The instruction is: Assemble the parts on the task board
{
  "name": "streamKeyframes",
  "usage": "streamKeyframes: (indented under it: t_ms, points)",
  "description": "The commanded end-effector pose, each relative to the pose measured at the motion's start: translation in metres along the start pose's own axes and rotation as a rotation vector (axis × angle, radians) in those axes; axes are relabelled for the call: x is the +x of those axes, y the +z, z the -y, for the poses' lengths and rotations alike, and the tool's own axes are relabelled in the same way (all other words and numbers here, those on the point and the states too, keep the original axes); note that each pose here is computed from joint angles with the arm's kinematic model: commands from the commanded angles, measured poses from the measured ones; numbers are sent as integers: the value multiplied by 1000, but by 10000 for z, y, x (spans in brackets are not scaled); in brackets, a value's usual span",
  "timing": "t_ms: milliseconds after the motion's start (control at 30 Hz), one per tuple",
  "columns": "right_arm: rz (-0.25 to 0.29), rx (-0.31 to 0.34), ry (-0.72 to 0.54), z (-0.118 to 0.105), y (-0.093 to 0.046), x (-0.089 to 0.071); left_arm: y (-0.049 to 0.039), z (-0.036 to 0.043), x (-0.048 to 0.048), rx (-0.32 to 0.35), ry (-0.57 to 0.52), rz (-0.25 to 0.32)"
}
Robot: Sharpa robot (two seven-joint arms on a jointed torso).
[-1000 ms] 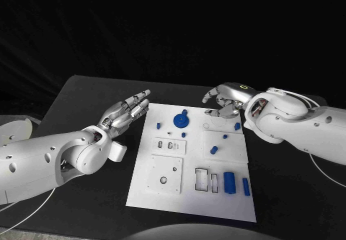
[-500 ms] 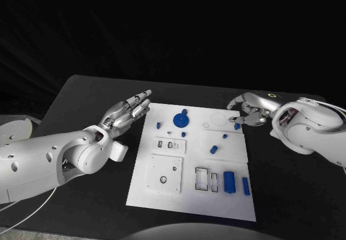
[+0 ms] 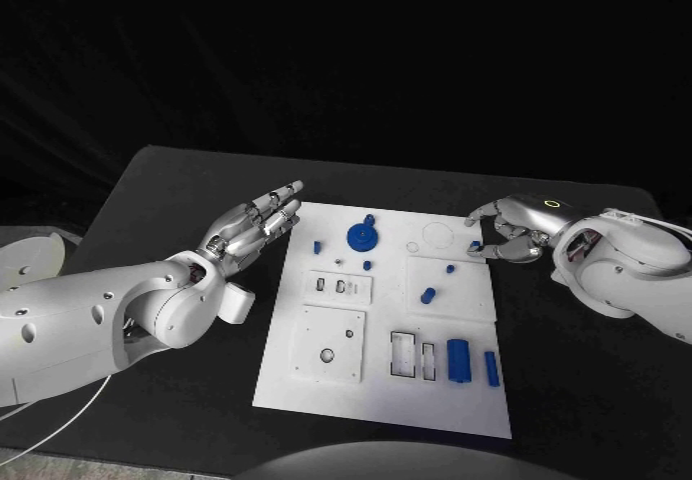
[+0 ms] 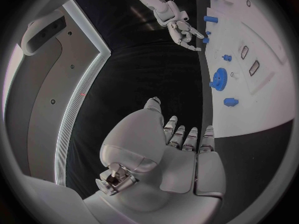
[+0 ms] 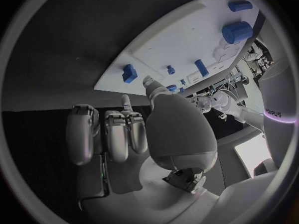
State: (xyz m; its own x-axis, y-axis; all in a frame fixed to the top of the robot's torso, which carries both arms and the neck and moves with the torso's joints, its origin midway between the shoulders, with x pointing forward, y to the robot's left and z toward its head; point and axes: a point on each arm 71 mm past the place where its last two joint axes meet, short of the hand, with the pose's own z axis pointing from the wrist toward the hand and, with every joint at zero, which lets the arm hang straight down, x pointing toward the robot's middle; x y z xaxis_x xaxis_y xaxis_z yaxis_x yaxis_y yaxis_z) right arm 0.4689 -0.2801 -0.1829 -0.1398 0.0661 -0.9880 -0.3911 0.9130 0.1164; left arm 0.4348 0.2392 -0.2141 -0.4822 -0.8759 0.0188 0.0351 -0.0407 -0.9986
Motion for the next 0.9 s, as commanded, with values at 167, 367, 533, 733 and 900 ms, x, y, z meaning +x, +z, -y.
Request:
streamKeyframes:
  t_ms: [167, 367, 533, 733, 900]
  points:
    - [3, -5, -18, 30, -17, 18, 0, 6, 17, 6, -13, -17]
    - [-22, 14, -13, 60, -32, 52, 3, 1, 13, 4, -14, -17]
    - [-44, 28, -12, 83, -42, 88, 4, -1, 10, 3, -16, -17]
    - [-55, 35, -10, 91, -48, 116, 5, -6, 3, 0, -17, -18]
    - [-57, 35, -10, 90, -45, 130, 6, -11, -4, -2, -18, -18]
